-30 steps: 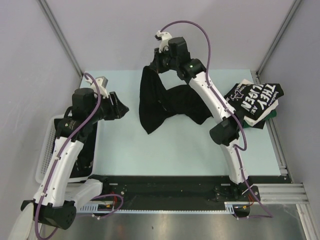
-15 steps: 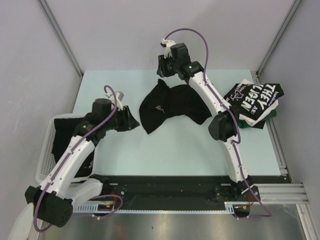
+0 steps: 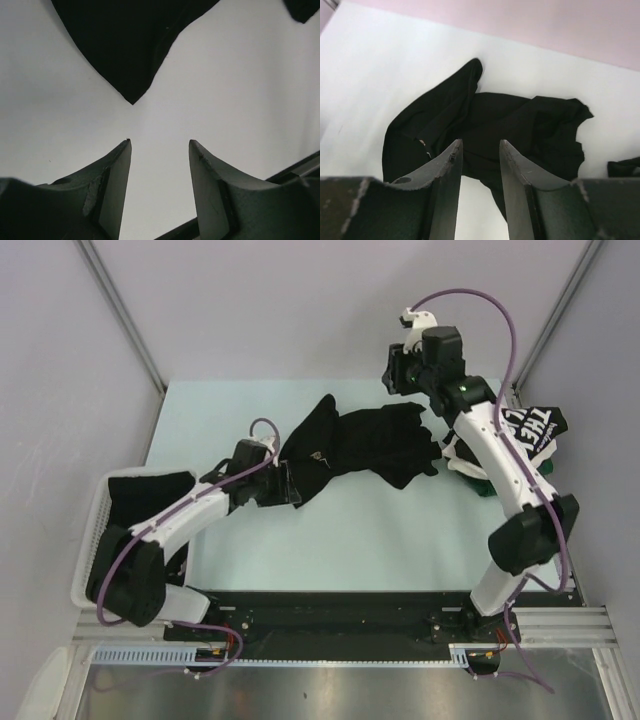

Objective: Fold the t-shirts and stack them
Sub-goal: Flatten out the tshirt

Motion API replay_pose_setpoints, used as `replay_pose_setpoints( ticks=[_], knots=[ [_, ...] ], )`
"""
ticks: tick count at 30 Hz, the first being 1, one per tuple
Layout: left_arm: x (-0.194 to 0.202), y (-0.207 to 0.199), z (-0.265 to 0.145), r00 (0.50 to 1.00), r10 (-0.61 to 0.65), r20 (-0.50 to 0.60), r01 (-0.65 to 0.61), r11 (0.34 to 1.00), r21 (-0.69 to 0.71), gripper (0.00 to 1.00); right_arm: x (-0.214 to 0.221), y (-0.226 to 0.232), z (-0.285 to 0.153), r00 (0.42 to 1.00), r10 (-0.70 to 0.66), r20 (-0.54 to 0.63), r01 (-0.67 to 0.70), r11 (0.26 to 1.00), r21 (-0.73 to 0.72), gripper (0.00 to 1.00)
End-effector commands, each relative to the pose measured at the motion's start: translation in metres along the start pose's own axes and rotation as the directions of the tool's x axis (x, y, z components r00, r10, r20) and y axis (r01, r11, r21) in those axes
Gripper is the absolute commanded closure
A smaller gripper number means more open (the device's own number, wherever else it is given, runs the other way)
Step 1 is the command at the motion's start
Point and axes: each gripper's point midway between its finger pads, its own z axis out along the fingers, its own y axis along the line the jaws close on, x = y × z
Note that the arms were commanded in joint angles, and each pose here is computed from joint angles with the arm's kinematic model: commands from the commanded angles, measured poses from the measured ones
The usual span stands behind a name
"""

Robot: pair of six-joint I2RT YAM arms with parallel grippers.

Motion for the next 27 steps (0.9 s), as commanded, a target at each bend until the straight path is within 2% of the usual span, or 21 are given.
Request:
replay_pose_setpoints(
  ticks=[1, 12, 27],
  knots=[
    [-0.015, 0.004, 0.026, 1.000, 0.012, 0.009, -0.012, 0.996, -0.086, 0.45, -0.013, -0.002, -0.029, 0.996, -0.017, 0.086, 0.017, 1.000, 0.011, 0.59],
    [-0.027, 0.017, 0.061, 0.999, 0.045, -0.008, -0.046, 0.974, -0.221, 0.45, 0.005, 0.001, -0.066, 0.998, -0.006, 0.064, 0.006, 1.000, 0.000, 0.60],
    [0.010, 0.032, 0.080, 0.991, 0.032, -0.131, -0.073, 0.942, -0.326, 0.47, 0.016, 0.002, -0.071, 0.999, 0.000, 0.043, 0.000, 1.000, -0.010, 0.59]
  ],
)
